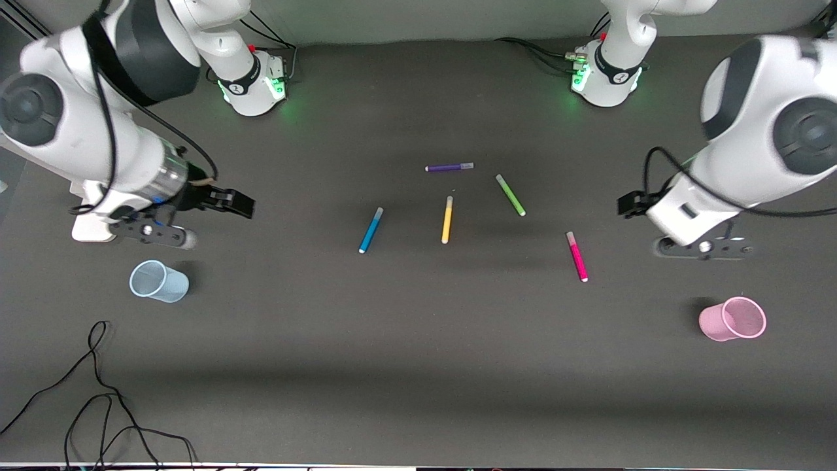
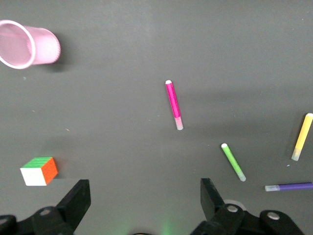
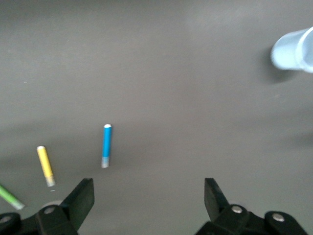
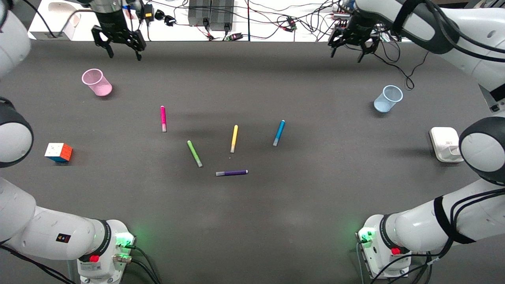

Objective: Place pink and blue markers in matching cups
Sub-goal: 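Reach the right gripper to the blue marker while the left gripper reaches the pink marker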

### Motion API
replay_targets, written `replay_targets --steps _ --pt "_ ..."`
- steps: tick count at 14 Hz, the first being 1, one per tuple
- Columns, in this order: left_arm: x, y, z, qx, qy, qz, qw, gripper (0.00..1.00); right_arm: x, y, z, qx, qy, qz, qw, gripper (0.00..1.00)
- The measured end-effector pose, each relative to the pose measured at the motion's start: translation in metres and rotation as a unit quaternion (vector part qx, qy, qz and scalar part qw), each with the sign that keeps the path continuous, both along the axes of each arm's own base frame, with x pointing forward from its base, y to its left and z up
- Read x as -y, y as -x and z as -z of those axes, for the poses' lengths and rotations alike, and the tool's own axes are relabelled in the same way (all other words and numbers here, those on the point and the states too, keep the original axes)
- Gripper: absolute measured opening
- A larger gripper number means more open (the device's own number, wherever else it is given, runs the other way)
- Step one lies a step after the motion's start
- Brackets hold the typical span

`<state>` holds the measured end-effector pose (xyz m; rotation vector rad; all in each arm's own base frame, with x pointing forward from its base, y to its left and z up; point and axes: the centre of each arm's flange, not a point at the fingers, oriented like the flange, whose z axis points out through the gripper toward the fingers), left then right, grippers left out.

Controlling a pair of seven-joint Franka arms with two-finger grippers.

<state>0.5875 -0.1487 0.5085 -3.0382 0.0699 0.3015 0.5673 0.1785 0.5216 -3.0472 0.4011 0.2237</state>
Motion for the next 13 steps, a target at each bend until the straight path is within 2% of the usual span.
replay_targets --steps 3,6,9,13 --pt "0.029 -0.007 0.039 -0.013 -0.008 -0.003 1.000 1.00 -0.019 -0.010 0.028 -0.011 -0.018 0.009 1.000 1.00" --pt "0.041 -0.012 0.074 -0.010 -0.004 0.000 1.000 1.00 -0.057 -0.014 0.062 -0.012 -0.016 0.021 1.000 1.00" --pt "0.051 -0.007 0.116 -0.005 0.024 -0.028 0.999 1.00 -0.105 -0.011 0.105 -0.014 -0.013 0.019 1.000 1.00" --pt "0.047 0.004 0.155 -0.013 0.022 -0.036 0.999 1.00 -0.134 -0.013 0.158 -0.015 -0.010 0.022 1.000 1.00"
